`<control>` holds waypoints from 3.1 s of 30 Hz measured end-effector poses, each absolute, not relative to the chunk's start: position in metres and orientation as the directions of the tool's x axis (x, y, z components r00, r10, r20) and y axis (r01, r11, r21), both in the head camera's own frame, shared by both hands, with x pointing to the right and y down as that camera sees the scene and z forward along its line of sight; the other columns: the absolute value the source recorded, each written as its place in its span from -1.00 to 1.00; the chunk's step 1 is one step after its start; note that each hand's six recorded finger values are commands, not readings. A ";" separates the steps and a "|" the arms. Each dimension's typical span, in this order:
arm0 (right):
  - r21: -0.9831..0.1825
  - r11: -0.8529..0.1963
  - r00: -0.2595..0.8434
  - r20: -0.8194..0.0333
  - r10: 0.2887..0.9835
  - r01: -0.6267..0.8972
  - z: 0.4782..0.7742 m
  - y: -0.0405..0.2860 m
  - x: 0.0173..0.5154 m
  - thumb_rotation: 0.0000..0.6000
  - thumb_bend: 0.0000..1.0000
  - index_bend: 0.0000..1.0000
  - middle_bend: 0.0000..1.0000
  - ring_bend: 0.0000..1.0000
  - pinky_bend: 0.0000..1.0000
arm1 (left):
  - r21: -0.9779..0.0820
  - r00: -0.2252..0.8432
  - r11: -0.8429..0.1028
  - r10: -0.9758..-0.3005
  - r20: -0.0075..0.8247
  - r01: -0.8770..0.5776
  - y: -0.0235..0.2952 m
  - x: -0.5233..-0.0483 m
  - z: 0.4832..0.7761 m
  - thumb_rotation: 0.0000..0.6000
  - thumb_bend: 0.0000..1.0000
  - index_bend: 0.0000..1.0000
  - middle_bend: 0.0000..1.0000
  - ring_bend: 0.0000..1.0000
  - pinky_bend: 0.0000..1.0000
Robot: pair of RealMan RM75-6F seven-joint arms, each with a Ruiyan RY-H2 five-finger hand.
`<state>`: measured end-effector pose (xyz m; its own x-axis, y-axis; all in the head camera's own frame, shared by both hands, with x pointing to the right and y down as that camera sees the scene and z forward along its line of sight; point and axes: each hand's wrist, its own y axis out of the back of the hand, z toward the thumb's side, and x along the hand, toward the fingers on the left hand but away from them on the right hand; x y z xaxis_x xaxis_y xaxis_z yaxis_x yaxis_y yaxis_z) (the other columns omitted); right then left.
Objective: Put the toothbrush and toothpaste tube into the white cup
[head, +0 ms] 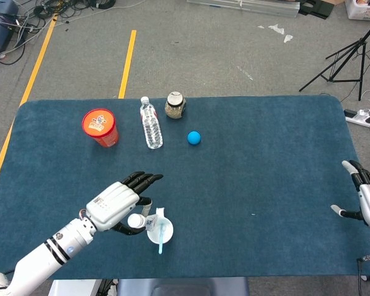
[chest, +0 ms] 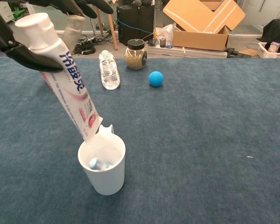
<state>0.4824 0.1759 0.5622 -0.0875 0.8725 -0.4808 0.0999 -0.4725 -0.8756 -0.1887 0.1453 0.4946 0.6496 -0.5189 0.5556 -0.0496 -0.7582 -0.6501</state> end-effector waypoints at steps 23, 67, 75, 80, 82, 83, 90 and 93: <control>-0.876 -0.470 -0.090 -0.479 0.873 0.104 0.562 0.175 0.484 1.00 -1.00 -0.76 -0.81 -0.69 0.14 | -0.617 0.648 -0.787 -0.460 0.607 0.020 0.159 -0.173 0.520 1.00 0.23 0.40 -1.00 -1.00 -1.00; -0.878 -0.465 -0.099 -0.476 0.874 0.116 0.560 0.174 0.488 1.00 -1.00 -0.76 -0.81 -0.69 0.14 | -0.496 0.648 -0.868 -0.380 0.660 -0.005 0.181 -0.179 0.586 1.00 0.17 -0.24 -1.00 -1.00 -1.00; -0.877 -0.466 -0.100 -0.477 0.873 0.114 0.560 0.173 0.488 1.00 -1.00 -0.76 -0.81 -0.69 0.14 | -0.497 0.649 -0.868 -0.384 0.657 -0.010 0.181 -0.181 0.585 1.00 0.14 -0.50 -1.00 -1.00 -1.00; -0.877 -0.466 -0.100 -0.477 0.873 0.113 0.560 0.174 0.488 1.00 -1.00 -0.76 -0.81 -0.69 0.14 | -0.500 0.644 -0.866 -0.390 0.658 -0.013 0.181 -0.185 0.584 1.00 0.14 -0.61 -1.00 -1.00 -1.00; -0.877 -0.466 -0.100 -0.477 0.873 0.114 0.560 0.174 0.487 1.00 -1.00 -0.76 -0.81 -0.69 0.14 | -0.503 0.641 -0.864 -0.394 0.658 -0.015 0.181 -0.186 0.583 1.00 0.14 -0.69 -1.00 -1.00 -1.00; -0.878 -0.465 -0.100 -0.476 0.874 0.115 0.560 0.173 0.488 1.00 -1.00 -0.76 -0.81 -0.69 0.14 | -0.505 0.638 -0.863 -0.398 0.659 -0.017 0.180 -0.188 0.582 1.00 0.14 -0.74 -1.00 -1.00 -1.00; -0.876 -0.470 -0.099 -0.480 0.872 0.108 0.561 0.174 0.487 1.00 -1.00 -0.76 -0.81 -0.69 0.14 | -0.518 0.611 -0.854 -0.430 0.665 -0.037 0.178 -0.202 0.577 1.00 0.14 -0.86 -1.00 -1.00 -1.00; -0.875 -0.472 -0.099 -0.482 0.871 0.104 0.563 0.174 0.486 1.00 -1.00 -0.76 -0.81 -0.69 0.14 | -0.522 0.607 -0.852 -0.440 0.662 -0.047 0.178 -0.206 0.574 1.00 0.14 -0.89 -1.00 -1.00 -1.00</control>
<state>0.4862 0.1741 0.5626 -0.0987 0.8708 -0.4817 0.1038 -0.4724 -0.8753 -0.2058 0.1780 0.5744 0.6068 -0.4395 0.6622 -0.0472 -0.8517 -0.5219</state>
